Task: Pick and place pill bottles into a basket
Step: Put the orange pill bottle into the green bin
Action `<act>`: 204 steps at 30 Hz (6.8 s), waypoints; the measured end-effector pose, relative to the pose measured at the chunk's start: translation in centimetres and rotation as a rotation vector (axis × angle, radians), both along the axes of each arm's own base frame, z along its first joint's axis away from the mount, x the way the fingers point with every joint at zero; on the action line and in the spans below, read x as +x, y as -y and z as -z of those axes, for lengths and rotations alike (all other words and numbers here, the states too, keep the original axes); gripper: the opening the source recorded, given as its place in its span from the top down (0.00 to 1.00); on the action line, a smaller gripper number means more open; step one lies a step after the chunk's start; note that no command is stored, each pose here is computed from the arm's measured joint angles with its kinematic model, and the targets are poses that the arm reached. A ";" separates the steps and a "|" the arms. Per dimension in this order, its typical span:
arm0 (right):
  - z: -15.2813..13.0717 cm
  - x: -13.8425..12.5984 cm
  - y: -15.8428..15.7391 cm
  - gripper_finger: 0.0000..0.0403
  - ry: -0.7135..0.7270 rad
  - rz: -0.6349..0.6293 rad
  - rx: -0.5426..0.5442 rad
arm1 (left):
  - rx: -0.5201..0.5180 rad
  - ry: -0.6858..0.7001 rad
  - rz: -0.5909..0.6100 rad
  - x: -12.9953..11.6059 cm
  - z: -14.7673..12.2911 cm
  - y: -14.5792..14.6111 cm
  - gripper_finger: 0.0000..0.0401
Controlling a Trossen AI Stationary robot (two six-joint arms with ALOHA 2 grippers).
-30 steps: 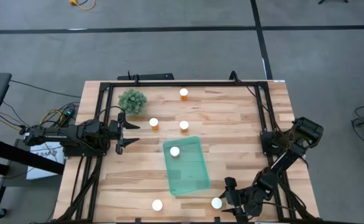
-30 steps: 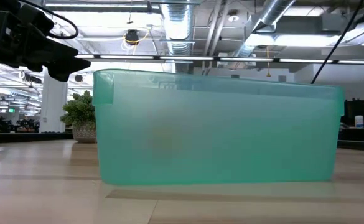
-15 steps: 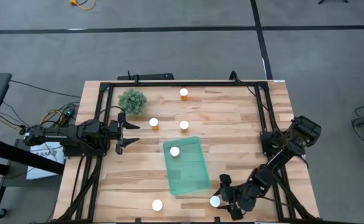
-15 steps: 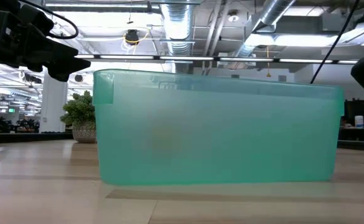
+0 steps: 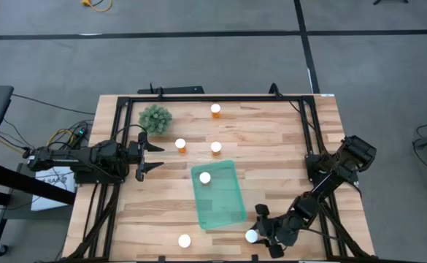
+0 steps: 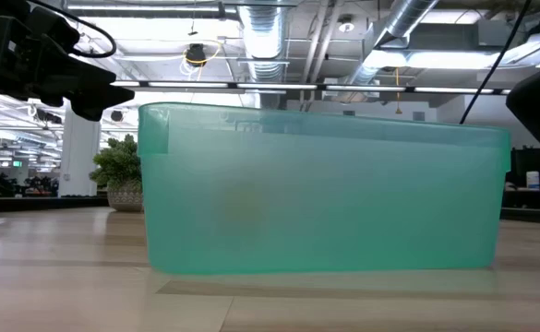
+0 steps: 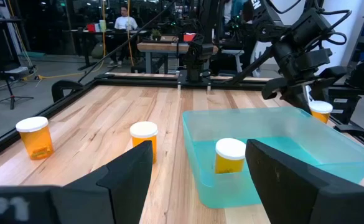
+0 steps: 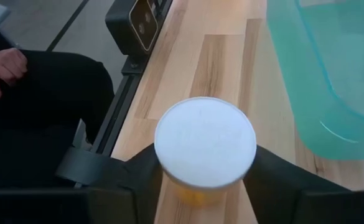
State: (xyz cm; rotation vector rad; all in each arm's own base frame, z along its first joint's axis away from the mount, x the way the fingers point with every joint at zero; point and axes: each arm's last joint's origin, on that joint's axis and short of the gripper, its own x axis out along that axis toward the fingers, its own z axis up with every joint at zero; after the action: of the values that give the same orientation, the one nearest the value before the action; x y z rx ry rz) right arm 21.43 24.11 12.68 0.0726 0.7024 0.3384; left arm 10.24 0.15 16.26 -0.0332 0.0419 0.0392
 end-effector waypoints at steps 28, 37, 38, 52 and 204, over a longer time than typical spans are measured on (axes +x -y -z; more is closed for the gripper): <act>-6.4 3.5 3.6 0.55 0.210 -0.054 -0.111 | 0.000 0.000 0.000 0.0 0.0 0.0 0.38; -7.5 6.1 8.2 0.54 0.264 0.010 -0.272 | 0.000 0.000 0.000 0.0 0.0 0.0 0.38; -7.5 6.4 8.7 0.54 0.261 0.024 -0.282 | 0.000 0.000 0.000 0.0 0.0 0.0 0.38; -5.0 11.0 16.4 0.54 0.226 0.193 -0.291 | 0.000 0.001 0.000 0.0 0.0 0.0 0.38; -4.5 15.3 48.5 0.41 -0.197 0.315 -0.230 | 0.000 0.000 0.000 0.0 0.0 0.0 0.38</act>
State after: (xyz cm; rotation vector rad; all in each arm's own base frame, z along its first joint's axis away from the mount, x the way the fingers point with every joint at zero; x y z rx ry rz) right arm 36.72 -24.39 17.16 -0.0026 0.9067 -0.0541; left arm 10.25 0.15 16.26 -0.0335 0.0421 0.0391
